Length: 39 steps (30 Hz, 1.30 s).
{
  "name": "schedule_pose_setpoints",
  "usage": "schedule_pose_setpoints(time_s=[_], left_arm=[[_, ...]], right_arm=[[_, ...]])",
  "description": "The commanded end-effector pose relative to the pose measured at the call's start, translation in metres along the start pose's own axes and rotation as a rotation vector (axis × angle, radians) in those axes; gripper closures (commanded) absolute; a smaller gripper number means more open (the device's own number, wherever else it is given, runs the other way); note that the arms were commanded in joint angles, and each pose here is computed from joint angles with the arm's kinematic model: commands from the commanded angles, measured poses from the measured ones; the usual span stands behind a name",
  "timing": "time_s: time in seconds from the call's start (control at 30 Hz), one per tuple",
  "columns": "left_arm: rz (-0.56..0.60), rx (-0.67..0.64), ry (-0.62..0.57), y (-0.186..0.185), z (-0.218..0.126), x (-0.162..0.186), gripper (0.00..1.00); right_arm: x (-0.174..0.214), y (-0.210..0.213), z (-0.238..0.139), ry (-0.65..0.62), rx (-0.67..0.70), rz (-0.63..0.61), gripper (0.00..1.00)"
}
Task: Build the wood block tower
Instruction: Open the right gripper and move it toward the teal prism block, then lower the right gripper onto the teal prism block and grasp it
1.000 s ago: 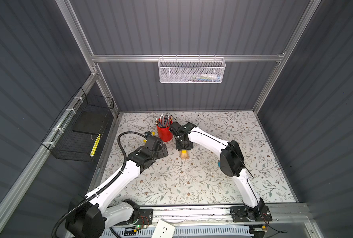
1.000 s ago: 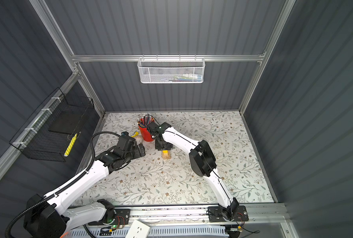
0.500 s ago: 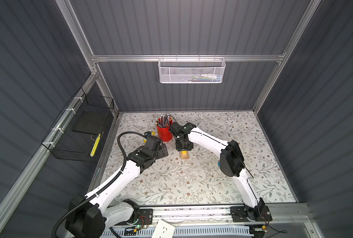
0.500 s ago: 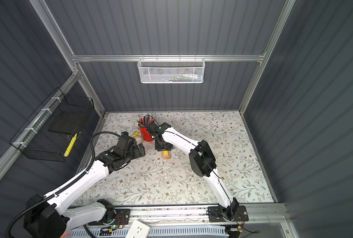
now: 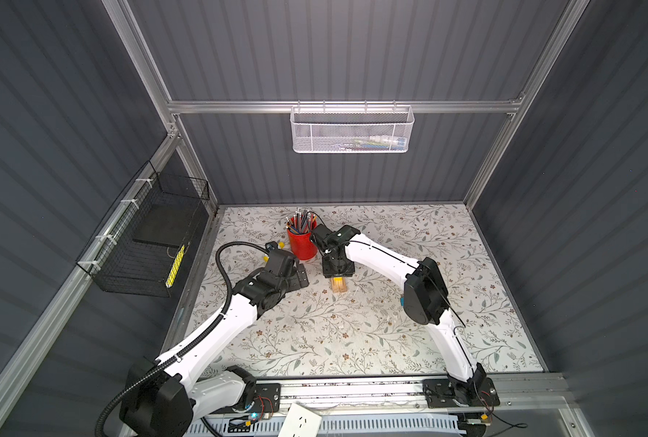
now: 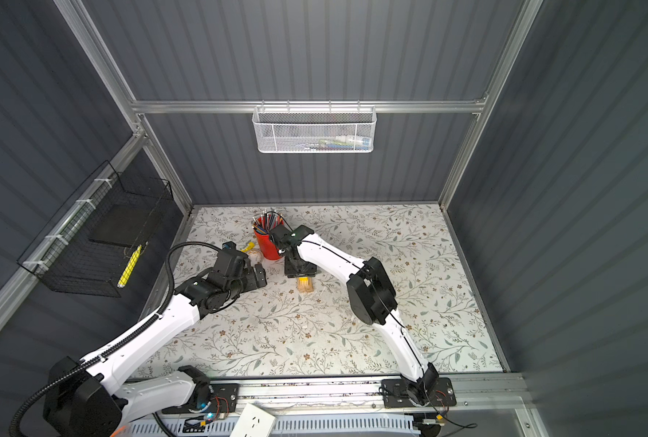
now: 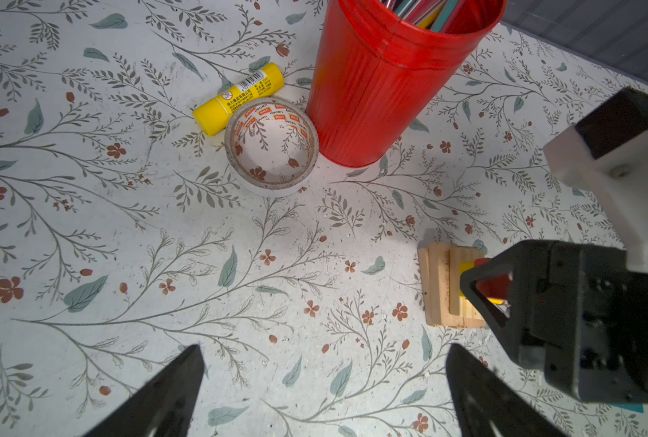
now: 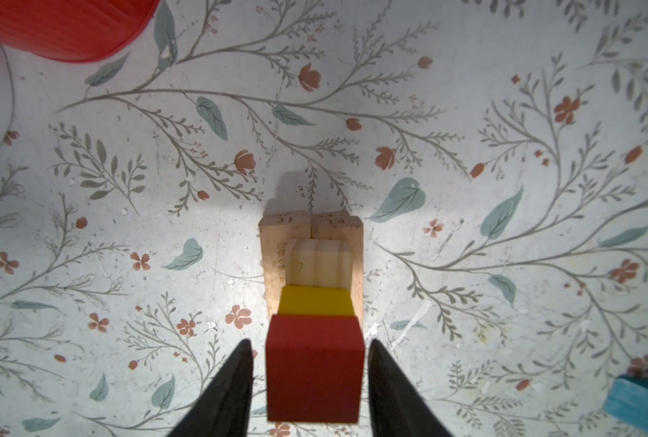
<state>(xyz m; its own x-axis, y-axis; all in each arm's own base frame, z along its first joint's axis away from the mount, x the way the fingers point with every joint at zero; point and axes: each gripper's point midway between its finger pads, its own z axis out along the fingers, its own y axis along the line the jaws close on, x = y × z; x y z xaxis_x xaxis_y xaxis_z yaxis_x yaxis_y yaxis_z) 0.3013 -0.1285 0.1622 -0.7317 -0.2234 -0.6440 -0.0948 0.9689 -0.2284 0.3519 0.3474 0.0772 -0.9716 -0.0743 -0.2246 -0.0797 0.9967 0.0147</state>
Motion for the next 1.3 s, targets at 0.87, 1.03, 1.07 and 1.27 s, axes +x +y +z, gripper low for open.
schedule_pose_setpoints(time_s=[0.87, 1.03, 1.07, 1.27], left_arm=[[0.090, 0.250, 0.031, -0.080, -0.022, 0.022, 0.00], [0.080, 0.274, 0.049, -0.094, -0.016, 0.032, 0.00], [0.082, 0.272, 0.050, -0.095, -0.014, 0.034, 0.00], [0.080, 0.282, 0.059, -0.106, -0.010, 0.038, 0.00]], right_arm=[[0.109, -0.187, -0.070, -0.028, 0.117, 0.089, 0.07], [0.147, -0.215, -0.039, 0.067, 0.162, 0.097, 0.07], [0.153, -0.220, -0.034, 0.086, 0.170, 0.108, 0.07], [0.163, -0.246, -0.006, 0.140, 0.216, 0.165, 0.07]])
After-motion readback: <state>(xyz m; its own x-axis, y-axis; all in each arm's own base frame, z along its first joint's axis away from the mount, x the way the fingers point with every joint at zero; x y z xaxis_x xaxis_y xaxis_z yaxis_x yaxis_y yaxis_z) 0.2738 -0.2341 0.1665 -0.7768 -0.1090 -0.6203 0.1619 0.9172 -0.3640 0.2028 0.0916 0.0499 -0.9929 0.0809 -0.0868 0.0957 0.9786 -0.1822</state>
